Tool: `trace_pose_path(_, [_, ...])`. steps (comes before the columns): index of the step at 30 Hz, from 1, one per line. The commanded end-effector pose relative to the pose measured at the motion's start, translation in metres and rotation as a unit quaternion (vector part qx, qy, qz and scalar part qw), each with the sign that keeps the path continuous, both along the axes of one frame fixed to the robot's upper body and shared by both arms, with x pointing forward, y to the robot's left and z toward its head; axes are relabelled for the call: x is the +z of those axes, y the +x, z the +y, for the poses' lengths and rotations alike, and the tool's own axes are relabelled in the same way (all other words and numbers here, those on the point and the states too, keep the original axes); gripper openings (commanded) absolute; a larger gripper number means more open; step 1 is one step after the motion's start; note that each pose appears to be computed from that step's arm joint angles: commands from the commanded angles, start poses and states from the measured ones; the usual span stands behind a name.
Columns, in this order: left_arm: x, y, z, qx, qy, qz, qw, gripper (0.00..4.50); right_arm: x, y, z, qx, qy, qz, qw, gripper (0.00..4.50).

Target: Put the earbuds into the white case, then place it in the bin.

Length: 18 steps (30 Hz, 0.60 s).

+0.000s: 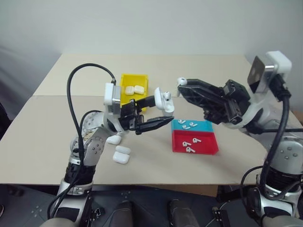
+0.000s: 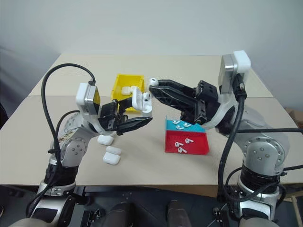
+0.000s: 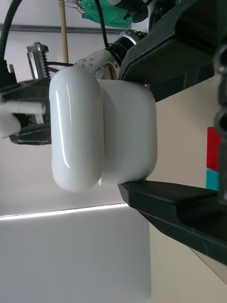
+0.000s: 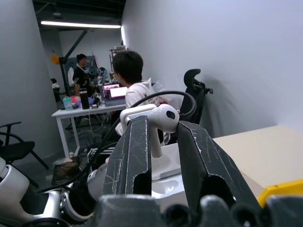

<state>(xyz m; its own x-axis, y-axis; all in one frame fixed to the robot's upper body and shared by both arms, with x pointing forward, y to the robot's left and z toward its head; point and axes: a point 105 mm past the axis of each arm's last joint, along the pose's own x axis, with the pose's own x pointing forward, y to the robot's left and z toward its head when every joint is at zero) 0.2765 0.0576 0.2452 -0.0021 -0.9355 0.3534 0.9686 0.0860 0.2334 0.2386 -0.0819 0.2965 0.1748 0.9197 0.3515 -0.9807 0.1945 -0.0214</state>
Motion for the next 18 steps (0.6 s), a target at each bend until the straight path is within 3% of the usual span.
trace_pose_path(1, [0.010, -0.003, -0.002, -0.008, -0.004, -0.024, 1.000, 2.77, 0.000, -0.006, 0.005, -0.002, -0.006, -0.007, 1.000, 0.63])
trace_pose_path(13, [0.008, -0.005, 0.000, -0.005, -0.003, -0.023, 1.000, 2.77, -0.021, 0.000, 0.007, -0.011, -0.057, 0.004, 0.998, 0.63])
trace_pose_path(18, [0.009, -0.005, 0.001, -0.004, -0.002, -0.024, 1.000, 2.77, -0.026, 0.002, 0.005, -0.016, -0.072, 0.003, 0.997, 2.29])
